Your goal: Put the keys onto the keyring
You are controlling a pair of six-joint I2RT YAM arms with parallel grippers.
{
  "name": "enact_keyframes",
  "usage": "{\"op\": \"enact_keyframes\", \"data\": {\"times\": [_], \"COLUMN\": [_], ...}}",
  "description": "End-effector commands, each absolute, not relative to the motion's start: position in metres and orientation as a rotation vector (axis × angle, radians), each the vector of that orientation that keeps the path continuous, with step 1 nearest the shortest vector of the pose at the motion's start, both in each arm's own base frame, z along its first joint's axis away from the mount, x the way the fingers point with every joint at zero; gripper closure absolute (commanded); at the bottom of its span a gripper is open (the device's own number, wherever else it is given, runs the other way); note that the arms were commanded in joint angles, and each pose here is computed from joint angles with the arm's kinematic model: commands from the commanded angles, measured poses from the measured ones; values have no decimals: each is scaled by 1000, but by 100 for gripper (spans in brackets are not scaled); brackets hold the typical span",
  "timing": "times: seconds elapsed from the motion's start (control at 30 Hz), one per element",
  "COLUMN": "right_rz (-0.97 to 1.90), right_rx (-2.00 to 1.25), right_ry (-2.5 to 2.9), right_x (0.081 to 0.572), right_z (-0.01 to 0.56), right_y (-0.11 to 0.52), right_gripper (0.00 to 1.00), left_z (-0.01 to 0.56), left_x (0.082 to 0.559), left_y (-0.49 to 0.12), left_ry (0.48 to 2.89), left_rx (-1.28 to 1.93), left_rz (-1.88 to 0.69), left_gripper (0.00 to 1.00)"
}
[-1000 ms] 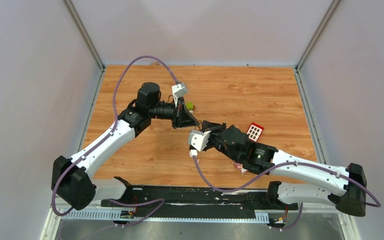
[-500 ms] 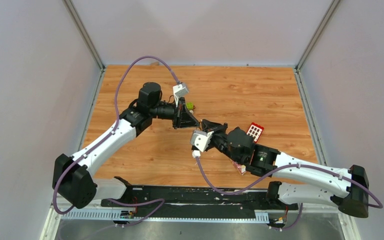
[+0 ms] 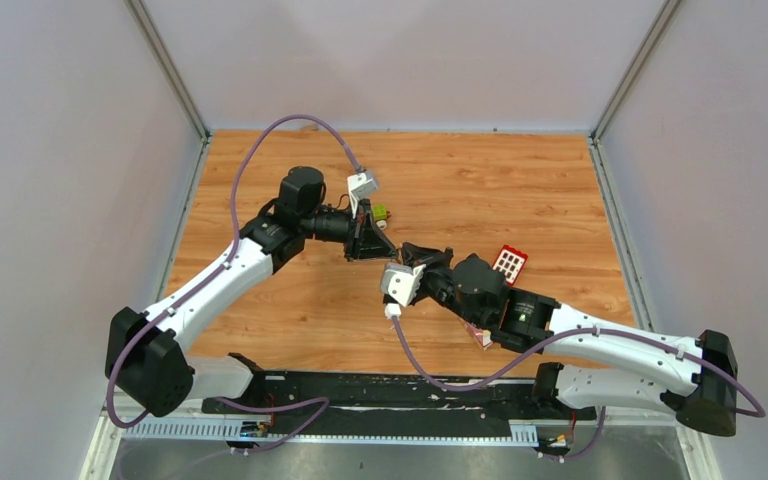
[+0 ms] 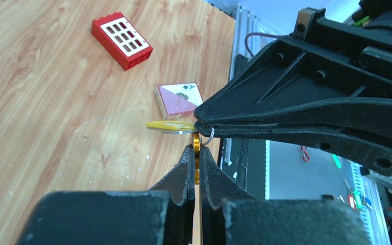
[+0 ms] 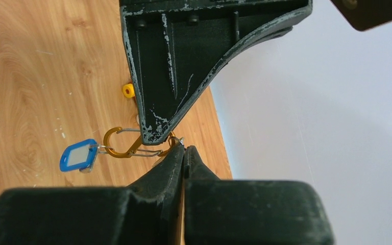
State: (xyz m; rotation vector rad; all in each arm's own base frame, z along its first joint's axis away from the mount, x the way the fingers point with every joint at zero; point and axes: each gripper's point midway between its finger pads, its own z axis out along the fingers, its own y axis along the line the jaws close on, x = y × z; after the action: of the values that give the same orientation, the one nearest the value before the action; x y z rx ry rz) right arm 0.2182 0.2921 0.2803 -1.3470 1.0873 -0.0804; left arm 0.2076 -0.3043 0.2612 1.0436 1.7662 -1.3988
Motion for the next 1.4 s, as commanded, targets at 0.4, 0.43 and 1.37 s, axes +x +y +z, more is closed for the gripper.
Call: {"op": "enact_keyframes", "data": {"times": [0.4,0.43,1.37], "right_rz": [81,92,558], "right_rx": [-1389,-1396,-1362], "right_ry": [1112,1115,1217], "right_x": [218,217,198], "right_z": [282,280,278], "right_y": [296,297,296], "right_gripper": [93,93,40], "left_z": [263,264,289], "left_x": [183,183,177], "left_y": [-282,-282,-270], "left_ry": [1718,1714,1521], "left_rx": [1280,1283,1469], "left_rz": [-1226,-1219,-1057], "left_gripper": [100,100,100]}}
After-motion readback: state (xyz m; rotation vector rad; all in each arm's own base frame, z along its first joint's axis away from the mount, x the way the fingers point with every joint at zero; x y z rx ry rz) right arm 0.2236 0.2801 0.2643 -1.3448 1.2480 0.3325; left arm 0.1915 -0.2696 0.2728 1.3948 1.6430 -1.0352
